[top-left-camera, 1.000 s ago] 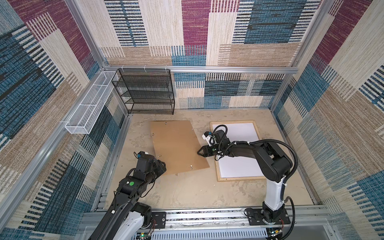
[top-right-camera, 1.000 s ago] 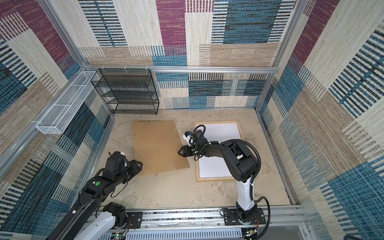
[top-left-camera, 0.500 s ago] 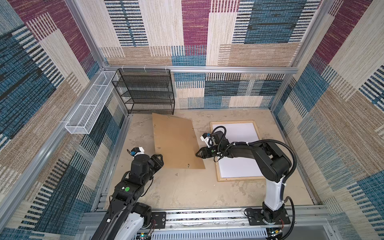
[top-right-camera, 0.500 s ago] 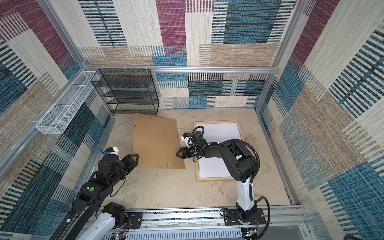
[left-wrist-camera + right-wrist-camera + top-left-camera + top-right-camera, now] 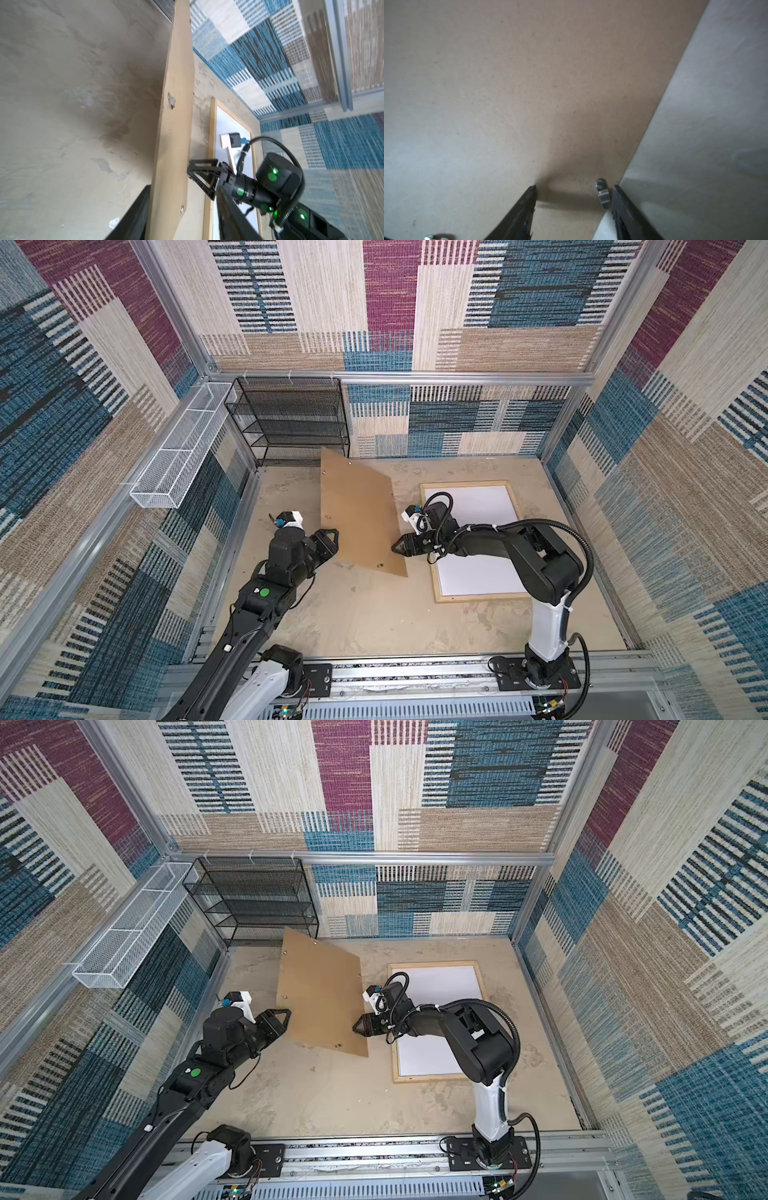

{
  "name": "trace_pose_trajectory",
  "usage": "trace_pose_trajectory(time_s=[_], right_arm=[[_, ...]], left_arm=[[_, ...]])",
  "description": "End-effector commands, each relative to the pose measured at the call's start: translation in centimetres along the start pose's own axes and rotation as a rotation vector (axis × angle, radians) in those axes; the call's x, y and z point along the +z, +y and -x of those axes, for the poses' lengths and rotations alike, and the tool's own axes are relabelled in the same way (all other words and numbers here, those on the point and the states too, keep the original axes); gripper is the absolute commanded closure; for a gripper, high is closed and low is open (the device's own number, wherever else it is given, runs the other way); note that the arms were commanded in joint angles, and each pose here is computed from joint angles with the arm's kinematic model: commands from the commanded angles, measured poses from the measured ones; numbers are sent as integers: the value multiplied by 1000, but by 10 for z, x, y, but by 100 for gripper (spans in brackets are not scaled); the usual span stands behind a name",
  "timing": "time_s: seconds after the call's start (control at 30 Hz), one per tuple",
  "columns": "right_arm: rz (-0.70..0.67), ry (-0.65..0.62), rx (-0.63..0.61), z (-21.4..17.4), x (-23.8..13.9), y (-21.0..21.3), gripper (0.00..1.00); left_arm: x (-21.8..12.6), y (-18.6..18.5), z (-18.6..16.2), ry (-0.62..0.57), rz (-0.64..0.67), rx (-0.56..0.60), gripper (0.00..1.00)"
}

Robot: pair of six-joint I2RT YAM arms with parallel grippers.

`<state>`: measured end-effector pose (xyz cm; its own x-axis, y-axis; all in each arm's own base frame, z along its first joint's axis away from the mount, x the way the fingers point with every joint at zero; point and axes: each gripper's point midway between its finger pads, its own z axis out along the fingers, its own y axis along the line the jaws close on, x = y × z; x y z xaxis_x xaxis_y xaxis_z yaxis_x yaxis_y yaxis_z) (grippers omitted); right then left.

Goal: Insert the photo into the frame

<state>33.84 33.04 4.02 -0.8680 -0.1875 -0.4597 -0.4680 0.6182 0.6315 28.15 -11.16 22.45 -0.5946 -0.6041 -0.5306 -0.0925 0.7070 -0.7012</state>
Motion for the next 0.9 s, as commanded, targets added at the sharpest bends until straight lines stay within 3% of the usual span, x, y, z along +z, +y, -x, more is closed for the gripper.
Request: trace_pose_trajectory(time_s=[0.0, 0.2, 0.4, 0.7, 0.87], right_arm=[[-15, 96, 77, -27, 2, -6, 40], [-24, 95, 71, -28, 0, -7, 40], [-38, 97, 67, -30, 0, -10, 40], [-44, 93, 62, -29, -2, -10, 40], [-53, 92, 60, -30, -3, -11, 40]], left_arm=[[-5, -24, -2, 50, -93, 44, 49], [-9, -21, 5, 33, -42, 74, 49], [-27, -25, 29, -8, 54, 185, 49], [-3, -20, 14, 157, 106, 217, 53], [1, -9, 13, 177, 165, 232, 54]])
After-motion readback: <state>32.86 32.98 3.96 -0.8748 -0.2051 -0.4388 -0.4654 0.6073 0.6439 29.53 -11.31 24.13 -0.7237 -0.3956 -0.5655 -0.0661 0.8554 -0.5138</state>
